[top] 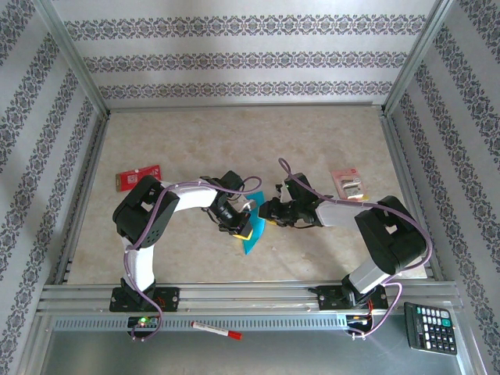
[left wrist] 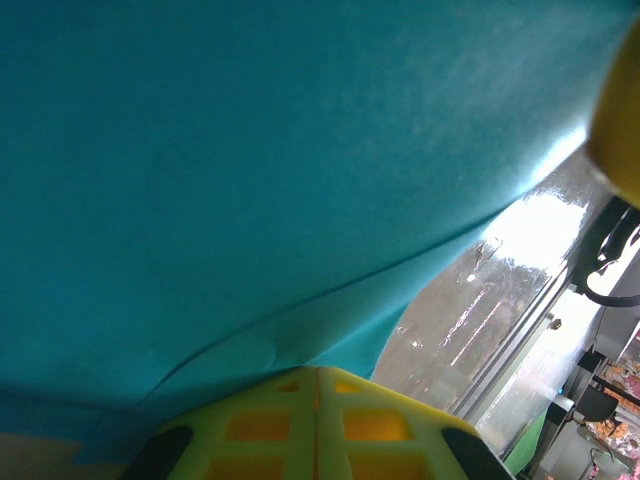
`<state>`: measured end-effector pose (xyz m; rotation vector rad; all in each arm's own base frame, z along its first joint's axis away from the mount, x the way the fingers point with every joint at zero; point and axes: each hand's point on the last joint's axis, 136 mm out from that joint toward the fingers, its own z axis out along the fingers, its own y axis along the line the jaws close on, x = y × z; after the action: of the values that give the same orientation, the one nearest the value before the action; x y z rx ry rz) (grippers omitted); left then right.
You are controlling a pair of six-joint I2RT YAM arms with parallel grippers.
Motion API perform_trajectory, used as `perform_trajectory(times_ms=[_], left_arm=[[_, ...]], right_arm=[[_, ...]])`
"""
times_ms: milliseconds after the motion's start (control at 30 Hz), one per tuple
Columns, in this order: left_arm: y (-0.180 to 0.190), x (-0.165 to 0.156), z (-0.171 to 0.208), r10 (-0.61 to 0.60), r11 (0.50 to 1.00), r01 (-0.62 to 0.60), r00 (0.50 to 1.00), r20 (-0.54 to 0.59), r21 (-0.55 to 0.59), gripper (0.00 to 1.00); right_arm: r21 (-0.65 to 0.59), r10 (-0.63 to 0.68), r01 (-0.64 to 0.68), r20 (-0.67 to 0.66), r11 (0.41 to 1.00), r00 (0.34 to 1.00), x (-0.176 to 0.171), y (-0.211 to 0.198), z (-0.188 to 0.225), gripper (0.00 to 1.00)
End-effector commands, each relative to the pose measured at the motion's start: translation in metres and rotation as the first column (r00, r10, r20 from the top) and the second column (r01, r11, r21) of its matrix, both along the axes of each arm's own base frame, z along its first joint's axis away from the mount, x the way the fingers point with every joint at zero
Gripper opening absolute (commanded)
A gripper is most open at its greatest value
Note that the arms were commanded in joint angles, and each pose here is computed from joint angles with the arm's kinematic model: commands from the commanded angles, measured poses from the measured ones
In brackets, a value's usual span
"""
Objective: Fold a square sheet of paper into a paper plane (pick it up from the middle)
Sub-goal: Fold the wing for the fifth time at the center of the table.
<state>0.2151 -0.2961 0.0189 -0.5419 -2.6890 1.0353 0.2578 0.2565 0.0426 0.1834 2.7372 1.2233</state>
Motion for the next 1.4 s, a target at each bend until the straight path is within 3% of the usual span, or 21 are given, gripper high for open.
perform_trajectory(times_ms=[0, 600, 700, 900, 1067, 1200, 1367], left_arm=[[0.005, -0.002, 0.002, 0.006, 1.0, -0.006, 1.0, -0.001, -0.004, 0.07], [0.005, -0.002, 0.004, 0.005, 1.0, -0.005, 1.0, 0.001, -0.003, 0.07], [0.005, -0.001, 0.005, 0.007, 1.0, -0.007, 1.0, 0.004, -0.005, 0.07], [0.004, 0.0, 0.006, 0.009, 1.0, -0.009, 1.0, 0.005, -0.008, 0.08], [0.001, 0.008, 0.021, 0.025, 0.999, -0.023, 0.998, 0.063, -0.029, 0.24], [-0.002, 0.016, 0.048, 0.067, 0.995, -0.054, 0.983, 0.173, -0.083, 0.37], [-0.004, 0.011, 0.07, 0.095, 0.993, -0.064, 0.924, 0.37, -0.097, 0.5]], right_arm=[[0.023, 0.003, -0.004, 0.035, 1.0, 0.999, 0.0, 0.0, 0.003, 0.37], [0.083, 0.016, -0.029, 0.161, 0.996, 0.987, 0.022, -0.009, 0.01, 0.39], [0.088, 0.024, -0.037, 0.146, 0.995, 0.989, 0.019, -0.008, 0.007, 0.33], [0.07, 0.0, -0.008, 0.119, 0.997, 0.993, 0.016, -0.015, 0.0, 0.12], [0.044, -0.079, 0.076, 0.062, 0.996, 0.995, 0.009, -0.023, -0.002, 0.0], [0.019, -0.185, 0.185, -0.002, 0.983, 0.983, -0.001, -0.022, 0.006, 0.0], [0.002, -0.344, 0.345, -0.08, 0.938, 0.936, -0.011, -0.022, 0.016, 0.0]])
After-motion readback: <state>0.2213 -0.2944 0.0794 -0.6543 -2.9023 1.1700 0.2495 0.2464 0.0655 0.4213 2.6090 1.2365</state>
